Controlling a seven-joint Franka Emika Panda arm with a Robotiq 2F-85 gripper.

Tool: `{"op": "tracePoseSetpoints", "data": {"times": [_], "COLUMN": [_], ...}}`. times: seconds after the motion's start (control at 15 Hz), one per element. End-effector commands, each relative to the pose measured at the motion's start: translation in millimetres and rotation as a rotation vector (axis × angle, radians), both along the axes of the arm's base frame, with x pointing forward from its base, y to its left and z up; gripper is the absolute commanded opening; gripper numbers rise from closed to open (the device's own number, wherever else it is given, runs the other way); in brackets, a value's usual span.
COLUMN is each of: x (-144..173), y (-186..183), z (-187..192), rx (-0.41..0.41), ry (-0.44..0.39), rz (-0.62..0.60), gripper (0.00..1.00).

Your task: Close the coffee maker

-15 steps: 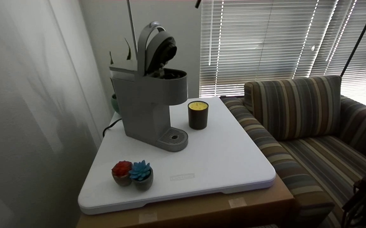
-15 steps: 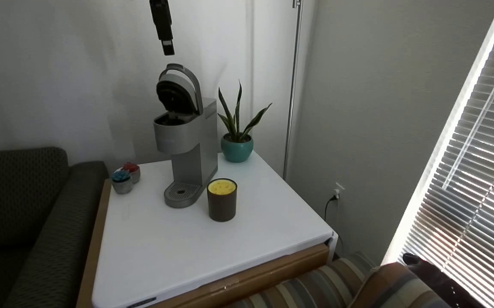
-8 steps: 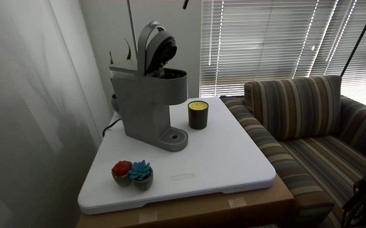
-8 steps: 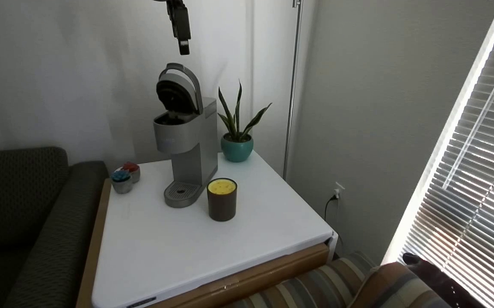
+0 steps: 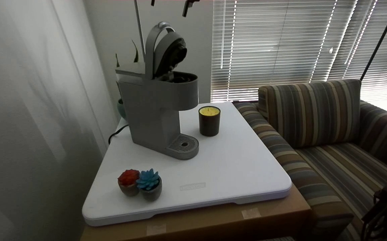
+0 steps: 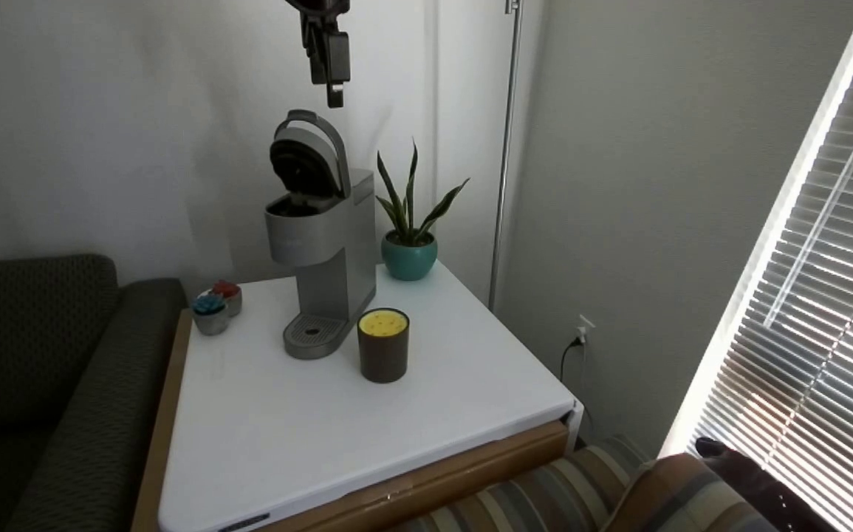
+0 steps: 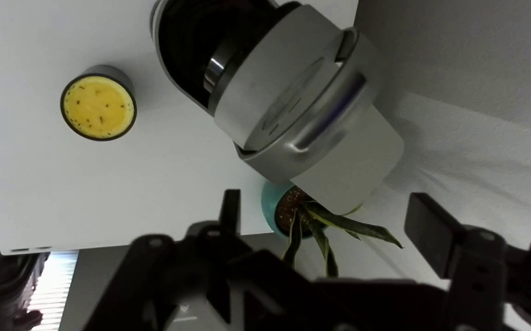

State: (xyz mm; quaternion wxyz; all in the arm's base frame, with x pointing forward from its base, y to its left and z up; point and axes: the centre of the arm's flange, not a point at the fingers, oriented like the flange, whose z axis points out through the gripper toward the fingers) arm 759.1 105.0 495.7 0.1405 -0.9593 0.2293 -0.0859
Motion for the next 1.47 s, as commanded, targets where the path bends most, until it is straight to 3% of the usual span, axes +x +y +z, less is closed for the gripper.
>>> {"op": "tracePoseSetpoints", "data": {"times": [0.0, 0.2, 0.53, 0.67, 0.93, 1.4], "x": [52.5, 50.4, 33.4, 27.0, 21.5, 15.0], "y": [18.5, 41.3, 67.5, 71.4, 72.3, 72.0], "z": [28.5, 36.2, 32.3, 31.6, 23.2, -3.1], "rx": [-0.044, -0.024, -0.045, -0.097, -0.199, -0.215], "ry": [-0.061, -0.113, -0.113, -0.093, -0.079, 0.035], "rz": [0.029, -0.001, -0.096, -0.13, -0.172, -0.18], "gripper": [0.61, 0.41, 0.05, 0.0, 0.0, 0.0]}}
